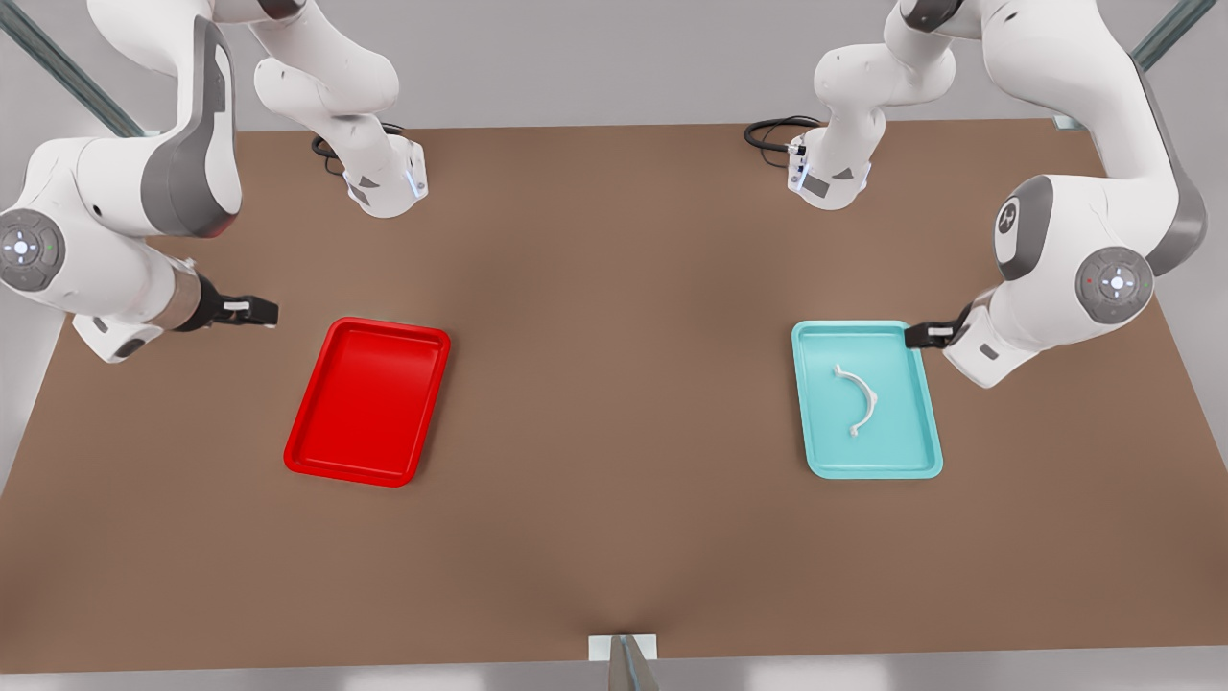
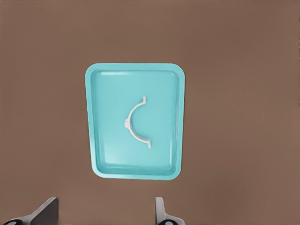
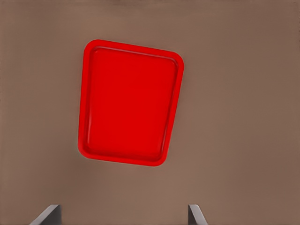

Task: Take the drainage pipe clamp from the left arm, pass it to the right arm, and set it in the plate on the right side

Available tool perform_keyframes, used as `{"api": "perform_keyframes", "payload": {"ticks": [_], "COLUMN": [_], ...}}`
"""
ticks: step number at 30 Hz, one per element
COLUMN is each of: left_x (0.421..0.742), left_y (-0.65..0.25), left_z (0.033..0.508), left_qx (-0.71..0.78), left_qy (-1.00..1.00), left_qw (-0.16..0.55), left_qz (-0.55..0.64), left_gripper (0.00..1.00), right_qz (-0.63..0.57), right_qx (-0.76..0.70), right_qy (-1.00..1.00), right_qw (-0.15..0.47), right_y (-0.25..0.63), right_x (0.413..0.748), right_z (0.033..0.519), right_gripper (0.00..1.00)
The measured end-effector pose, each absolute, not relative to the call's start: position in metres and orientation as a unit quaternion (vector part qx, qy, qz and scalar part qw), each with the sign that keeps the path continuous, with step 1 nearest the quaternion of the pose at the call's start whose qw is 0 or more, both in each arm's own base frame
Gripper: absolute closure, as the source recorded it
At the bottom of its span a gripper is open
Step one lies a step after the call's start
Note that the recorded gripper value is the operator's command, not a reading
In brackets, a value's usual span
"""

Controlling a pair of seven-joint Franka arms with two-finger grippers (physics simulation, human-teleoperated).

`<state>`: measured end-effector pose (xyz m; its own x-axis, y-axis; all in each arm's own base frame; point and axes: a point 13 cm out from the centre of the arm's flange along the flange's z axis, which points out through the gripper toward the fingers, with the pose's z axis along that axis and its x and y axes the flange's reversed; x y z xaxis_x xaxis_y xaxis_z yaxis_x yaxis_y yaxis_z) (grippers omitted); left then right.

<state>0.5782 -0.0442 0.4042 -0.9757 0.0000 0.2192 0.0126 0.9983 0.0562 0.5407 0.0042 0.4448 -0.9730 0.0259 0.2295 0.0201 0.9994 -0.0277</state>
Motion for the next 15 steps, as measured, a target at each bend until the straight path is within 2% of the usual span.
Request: {"api": "perform_keyframes", "payload": {"ticks": [3,10,12,15], "left_x": [0.584,0.624,0.619,0.593], "left_y": [-0.045,-0.053,-0.043,-0.032], "left_z": [0.396,0.213,0.171,0.111], "left_qx": [-0.002,-0.034,-0.049,-0.081], "left_qy": [-0.994,-0.987,-0.986,-0.984], "left_qw": [0.105,0.155,0.159,0.16], "left_qz": [-0.027,-0.013,-0.008,0.005], "left_gripper": [0.0,0.0,0.0,0.0], "right_qz": [0.012,0.009,0.01,0.011], "right_qx": [-0.01,-0.014,-0.013,-0.013], "right_qy": [-0.995,-0.996,-0.996,-0.996], "right_qw": [0.102,0.09,0.089,0.089], "right_y": [0.005,0.001,0.001,0.0], "right_x": [0.548,0.556,0.557,0.557], "right_z": [0.445,0.445,0.446,0.446], "right_gripper": [0.0,0.0,0.0,0.0]}}
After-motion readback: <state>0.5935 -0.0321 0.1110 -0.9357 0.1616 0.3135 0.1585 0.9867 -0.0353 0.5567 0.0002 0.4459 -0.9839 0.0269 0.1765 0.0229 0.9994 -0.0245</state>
